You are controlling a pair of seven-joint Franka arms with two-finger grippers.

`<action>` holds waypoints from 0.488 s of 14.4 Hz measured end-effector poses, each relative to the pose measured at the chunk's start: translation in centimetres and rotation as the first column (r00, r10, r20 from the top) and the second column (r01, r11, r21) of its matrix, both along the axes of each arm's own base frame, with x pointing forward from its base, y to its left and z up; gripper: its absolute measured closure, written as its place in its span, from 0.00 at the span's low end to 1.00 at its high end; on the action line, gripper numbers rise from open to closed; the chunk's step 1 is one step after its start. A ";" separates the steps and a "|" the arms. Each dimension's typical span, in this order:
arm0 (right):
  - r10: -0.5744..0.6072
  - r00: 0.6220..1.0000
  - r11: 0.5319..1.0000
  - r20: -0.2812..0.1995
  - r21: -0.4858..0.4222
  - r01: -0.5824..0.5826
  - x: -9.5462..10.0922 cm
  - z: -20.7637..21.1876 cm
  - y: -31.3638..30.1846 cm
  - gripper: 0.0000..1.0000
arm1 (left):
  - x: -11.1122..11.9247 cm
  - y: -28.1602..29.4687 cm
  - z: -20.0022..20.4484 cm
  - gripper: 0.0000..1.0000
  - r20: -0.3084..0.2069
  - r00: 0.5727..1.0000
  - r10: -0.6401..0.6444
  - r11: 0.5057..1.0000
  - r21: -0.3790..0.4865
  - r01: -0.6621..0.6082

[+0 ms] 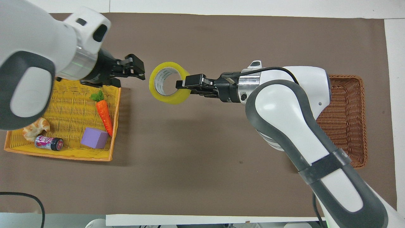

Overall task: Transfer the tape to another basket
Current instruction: 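Open the left gripper and withdraw it while the right gripper pulls tape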

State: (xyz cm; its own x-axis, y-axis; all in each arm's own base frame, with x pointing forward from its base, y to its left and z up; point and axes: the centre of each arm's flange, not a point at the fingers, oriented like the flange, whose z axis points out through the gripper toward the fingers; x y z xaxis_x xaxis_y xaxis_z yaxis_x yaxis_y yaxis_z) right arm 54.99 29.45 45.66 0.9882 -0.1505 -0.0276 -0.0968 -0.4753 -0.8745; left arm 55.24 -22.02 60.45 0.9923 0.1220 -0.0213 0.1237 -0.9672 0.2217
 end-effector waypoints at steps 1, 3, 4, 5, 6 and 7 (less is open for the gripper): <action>-0.001 1.000 1.000 0.004 -0.001 0.001 0.3 0.0 -0.5 0.46 | 0.9 3.5 0.8 0.00 0.021 1.000 -0.006 0.999 0.032 0.006; 0.016 1.000 1.000 0.007 -0.005 -0.016 1.3 -0.3 -3.3 0.46 | 2.1 9.9 1.3 0.00 0.032 0.999 -0.044 0.996 0.076 0.042; 0.033 0.999 0.999 0.002 -0.020 -0.033 2.0 -0.5 -5.7 0.46 | 2.4 12.6 1.1 0.00 0.027 0.997 -0.070 0.993 0.092 0.067; 0.050 0.999 0.998 -0.007 -0.044 -0.050 2.8 -0.7 -8.8 0.46 | 2.6 14.9 1.0 0.00 0.024 0.995 -0.099 0.988 0.118 0.096; 0.063 0.998 0.996 -0.011 -0.064 -0.064 3.5 -1.0 -12.6 0.46 | 2.8 16.7 0.9 0.00 0.021 0.992 -0.126 0.982 0.146 0.122; 0.073 0.997 0.995 -0.010 -0.071 -0.074 3.9 -1.2 -16.8 0.46 | 2.8 18.1 0.8 0.00 0.020 0.989 -0.147 0.976 0.167 0.142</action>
State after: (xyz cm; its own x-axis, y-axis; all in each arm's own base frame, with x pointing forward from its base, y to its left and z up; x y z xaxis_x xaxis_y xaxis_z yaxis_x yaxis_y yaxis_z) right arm 58.90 12.65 44.48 0.9965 -0.0794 -0.0267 -0.0657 -0.5429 -0.8372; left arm 58.09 -3.89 61.30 0.9995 -0.0234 0.0190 -0.0245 -0.9979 0.0594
